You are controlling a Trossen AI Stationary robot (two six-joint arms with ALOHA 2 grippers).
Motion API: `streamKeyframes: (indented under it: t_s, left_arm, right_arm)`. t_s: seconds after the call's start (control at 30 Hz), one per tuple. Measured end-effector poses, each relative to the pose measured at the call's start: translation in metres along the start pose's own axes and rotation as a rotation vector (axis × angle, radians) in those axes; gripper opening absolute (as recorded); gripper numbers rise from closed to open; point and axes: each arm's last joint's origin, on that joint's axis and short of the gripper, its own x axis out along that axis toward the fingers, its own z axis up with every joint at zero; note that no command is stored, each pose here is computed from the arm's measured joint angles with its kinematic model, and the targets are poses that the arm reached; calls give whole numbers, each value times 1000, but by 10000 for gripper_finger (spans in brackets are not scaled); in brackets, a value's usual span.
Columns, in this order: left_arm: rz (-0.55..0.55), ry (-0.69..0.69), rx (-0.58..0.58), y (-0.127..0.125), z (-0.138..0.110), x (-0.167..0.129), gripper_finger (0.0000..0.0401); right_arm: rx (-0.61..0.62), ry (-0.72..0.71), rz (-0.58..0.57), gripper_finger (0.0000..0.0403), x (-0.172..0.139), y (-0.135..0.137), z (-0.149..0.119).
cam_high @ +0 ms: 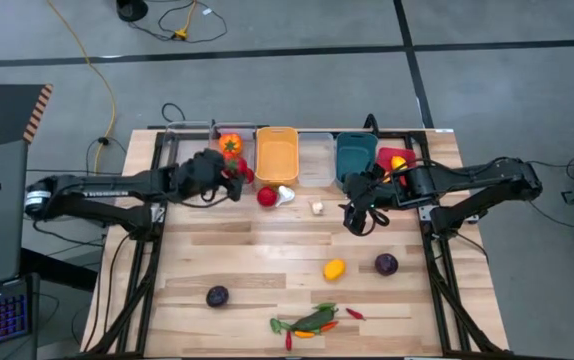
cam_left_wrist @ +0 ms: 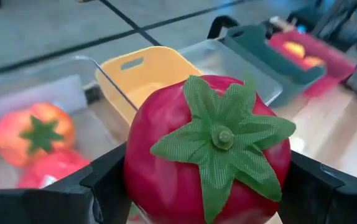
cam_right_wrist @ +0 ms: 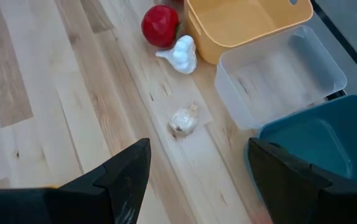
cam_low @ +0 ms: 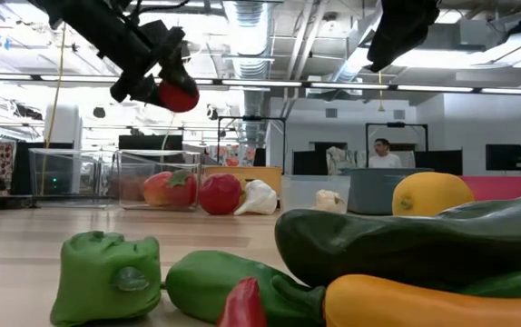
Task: Sort produce into baskets
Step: Put the tomato into the right transparent bin, then put the plum into the white bin
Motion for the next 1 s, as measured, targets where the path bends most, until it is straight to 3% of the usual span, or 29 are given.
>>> streamKeyframes:
  t_s: [0.3,0.6,1.0]
  left_arm:
    - [139,64,87,24,0,27,296]
    - [187,87,104,33,0,35,335]
    - [196,100,98,36,0,35,340]
  right_arm:
    - [52,36,99,296,-3,9,-4]
    - [36,57,167,296,-13,27,-13]
    - [116,259,102,296,-32,41,-50]
